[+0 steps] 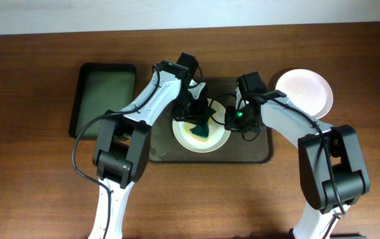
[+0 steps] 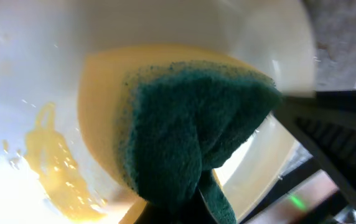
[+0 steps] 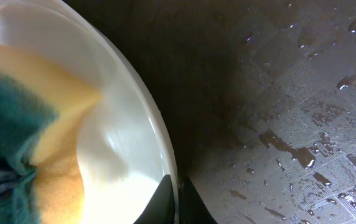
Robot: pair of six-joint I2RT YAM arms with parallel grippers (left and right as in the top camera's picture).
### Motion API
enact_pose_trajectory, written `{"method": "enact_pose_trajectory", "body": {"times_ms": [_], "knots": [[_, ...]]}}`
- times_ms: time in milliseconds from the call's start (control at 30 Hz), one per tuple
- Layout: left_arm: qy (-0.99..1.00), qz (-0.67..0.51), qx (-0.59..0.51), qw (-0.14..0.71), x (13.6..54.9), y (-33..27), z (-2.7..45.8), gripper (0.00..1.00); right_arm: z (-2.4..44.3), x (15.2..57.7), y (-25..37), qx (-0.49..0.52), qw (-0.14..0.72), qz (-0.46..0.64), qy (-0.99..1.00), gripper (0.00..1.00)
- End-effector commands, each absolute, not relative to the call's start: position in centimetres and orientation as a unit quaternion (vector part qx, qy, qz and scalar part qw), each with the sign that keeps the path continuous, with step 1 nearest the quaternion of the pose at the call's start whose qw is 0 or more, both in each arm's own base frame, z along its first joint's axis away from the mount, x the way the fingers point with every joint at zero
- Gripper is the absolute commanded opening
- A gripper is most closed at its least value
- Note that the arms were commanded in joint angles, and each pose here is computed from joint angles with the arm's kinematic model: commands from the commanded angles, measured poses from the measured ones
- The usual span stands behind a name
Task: Clean dirty plates on tray and stack at the side
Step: 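Scrub the white plate with the sponge while the right gripper holds it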
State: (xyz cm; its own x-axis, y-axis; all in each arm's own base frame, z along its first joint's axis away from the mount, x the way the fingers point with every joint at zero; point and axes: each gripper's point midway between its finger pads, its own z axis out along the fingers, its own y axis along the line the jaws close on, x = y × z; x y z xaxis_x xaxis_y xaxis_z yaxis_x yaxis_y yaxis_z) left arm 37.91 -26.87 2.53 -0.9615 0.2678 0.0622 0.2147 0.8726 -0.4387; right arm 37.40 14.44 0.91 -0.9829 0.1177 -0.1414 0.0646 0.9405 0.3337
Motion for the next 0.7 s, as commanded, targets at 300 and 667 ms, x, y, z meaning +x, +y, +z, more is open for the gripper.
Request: {"method": "enact_pose_trajectory", "body": {"times_ms": [300,667], "knots": [[-0.988,-0.042,-0.136,0.061,36.8,-17.2,-4.0,0.0,0.1,37.0,14.3,0.048,0.068,0.166,0.983,0.04],[-0.961,-0.254,-0.104,-0.023,41.7,-11.3,3.1,0.0,0.0,37.1,13.8,0.049,0.07,0.153,0.985,0.04]]}}
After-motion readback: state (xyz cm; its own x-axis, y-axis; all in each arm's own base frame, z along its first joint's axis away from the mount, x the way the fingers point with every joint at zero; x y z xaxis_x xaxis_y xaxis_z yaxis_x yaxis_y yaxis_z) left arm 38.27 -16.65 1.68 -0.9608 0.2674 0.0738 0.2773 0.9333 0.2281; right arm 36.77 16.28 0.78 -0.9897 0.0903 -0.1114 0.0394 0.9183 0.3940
